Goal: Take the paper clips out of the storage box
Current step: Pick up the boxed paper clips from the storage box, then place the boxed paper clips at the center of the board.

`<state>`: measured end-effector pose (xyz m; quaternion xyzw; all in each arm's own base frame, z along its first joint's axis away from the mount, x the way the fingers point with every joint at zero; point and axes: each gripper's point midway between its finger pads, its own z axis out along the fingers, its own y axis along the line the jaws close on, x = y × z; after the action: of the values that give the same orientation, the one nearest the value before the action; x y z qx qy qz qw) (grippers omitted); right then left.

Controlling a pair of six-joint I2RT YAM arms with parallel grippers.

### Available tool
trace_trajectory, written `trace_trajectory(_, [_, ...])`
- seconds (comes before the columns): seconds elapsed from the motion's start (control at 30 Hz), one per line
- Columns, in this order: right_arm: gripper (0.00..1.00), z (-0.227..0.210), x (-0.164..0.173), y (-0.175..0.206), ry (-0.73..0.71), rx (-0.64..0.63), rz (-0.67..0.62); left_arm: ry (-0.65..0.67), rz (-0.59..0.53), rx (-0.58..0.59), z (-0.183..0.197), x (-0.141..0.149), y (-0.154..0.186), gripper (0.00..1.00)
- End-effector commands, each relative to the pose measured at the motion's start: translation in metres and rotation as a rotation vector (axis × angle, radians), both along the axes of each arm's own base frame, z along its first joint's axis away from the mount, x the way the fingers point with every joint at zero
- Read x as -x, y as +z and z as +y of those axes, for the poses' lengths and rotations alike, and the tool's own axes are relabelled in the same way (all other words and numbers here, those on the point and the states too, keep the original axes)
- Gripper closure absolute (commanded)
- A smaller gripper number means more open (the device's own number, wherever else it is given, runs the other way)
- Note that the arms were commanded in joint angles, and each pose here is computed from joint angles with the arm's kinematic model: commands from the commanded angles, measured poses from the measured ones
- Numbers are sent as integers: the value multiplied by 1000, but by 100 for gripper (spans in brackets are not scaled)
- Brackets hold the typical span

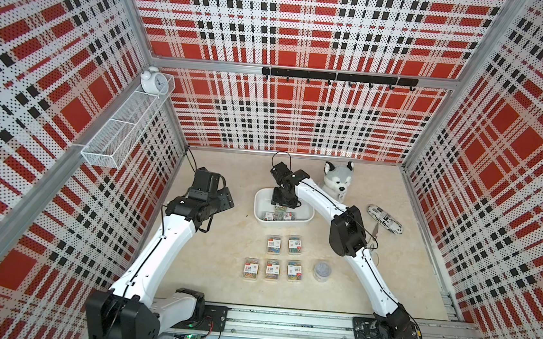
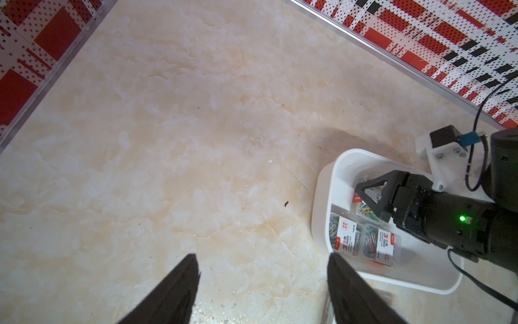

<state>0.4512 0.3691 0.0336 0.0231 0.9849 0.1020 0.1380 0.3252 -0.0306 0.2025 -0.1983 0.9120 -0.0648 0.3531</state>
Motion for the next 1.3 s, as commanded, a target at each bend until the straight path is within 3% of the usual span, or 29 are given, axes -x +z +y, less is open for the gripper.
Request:
trace_trajectory(0.0, [40,-1,2,17,13,-3,-20,0,-14,9,1,1,1,25])
trace_trajectory(0.27, [41,1,-4,46,2,-30,-79,3,-27,8,2,2,4,25])
trace_trajectory(0.63, [42,0,-4,129,-16,-111,-188,-3,-53,7,0,1,11,25])
trace_trajectory(1.0, [42,12,44,178,31,-158,-196,-16,-70,15,-8,2,17,25])
trace_trajectory(1.27, [40,22,97,187,57,-137,-165,-29,-96,69,-20,4,17,25])
